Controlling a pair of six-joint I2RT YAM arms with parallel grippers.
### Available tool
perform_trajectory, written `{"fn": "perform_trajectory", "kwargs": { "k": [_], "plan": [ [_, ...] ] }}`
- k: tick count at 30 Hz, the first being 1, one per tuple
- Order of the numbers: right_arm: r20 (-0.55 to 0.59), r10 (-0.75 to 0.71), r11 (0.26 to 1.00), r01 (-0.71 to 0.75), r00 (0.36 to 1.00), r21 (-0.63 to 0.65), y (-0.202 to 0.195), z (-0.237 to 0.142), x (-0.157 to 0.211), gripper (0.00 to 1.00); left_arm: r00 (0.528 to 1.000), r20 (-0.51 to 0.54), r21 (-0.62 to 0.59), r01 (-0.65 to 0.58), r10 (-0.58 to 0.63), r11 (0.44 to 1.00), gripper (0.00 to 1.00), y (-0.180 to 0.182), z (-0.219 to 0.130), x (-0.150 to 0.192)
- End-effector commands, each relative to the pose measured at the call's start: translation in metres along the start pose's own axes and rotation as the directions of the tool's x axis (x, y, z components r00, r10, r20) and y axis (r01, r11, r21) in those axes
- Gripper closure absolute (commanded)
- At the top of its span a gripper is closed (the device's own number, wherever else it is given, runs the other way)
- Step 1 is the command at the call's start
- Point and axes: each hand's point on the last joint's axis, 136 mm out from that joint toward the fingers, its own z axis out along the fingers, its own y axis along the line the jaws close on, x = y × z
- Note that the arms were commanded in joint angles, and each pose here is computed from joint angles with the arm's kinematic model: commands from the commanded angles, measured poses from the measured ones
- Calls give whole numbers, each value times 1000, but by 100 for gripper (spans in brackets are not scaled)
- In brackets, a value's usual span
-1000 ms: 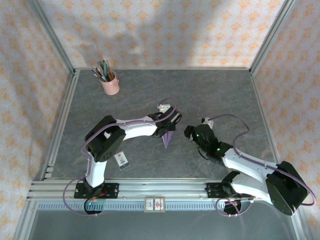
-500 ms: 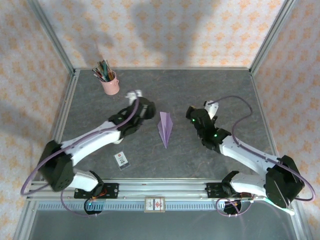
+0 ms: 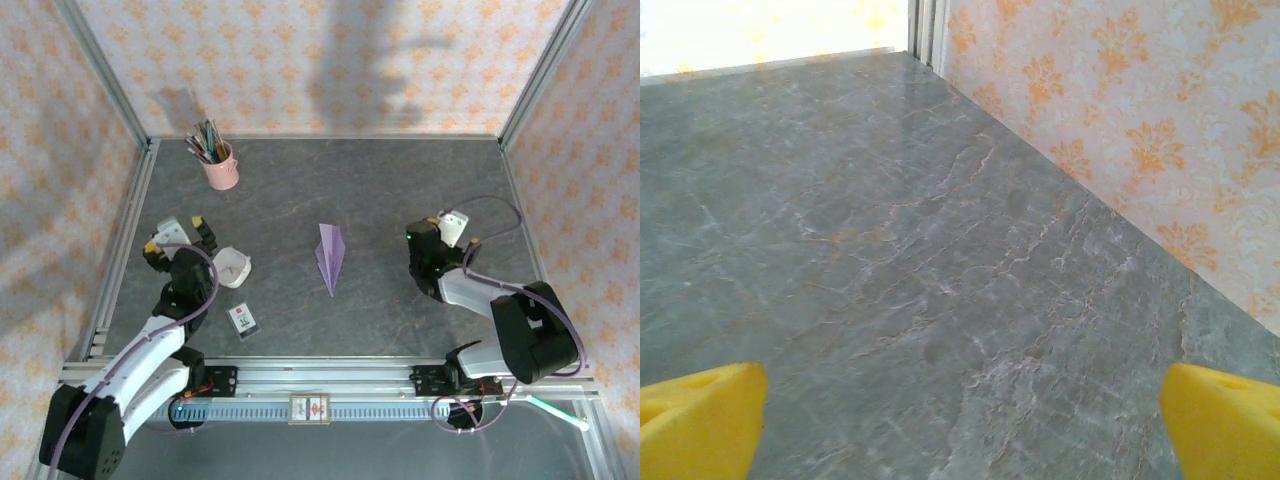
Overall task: Fold a paper plane with a square sheet of paper (pick it up from the middle)
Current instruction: Reset both arms
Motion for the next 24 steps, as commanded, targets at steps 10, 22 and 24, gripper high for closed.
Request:
{"fn": "perform_trajectory", "kwargs": {
  "k": [10,22,24],
  "plan": [
    [182,214,927,-141,960,-347,3,-5,-31,0,990,93,154,90,-105,984,0,-11,44,17],
    [209,247,893,-138,946,-428,8,15,-24,0,999,22,330,23,-32,944,1,-49,57,46],
    [162,214,899,-130,963,-418,12,22,-20,0,998,47,327,16,-33,945,1,-50,57,41]
  ]
}}
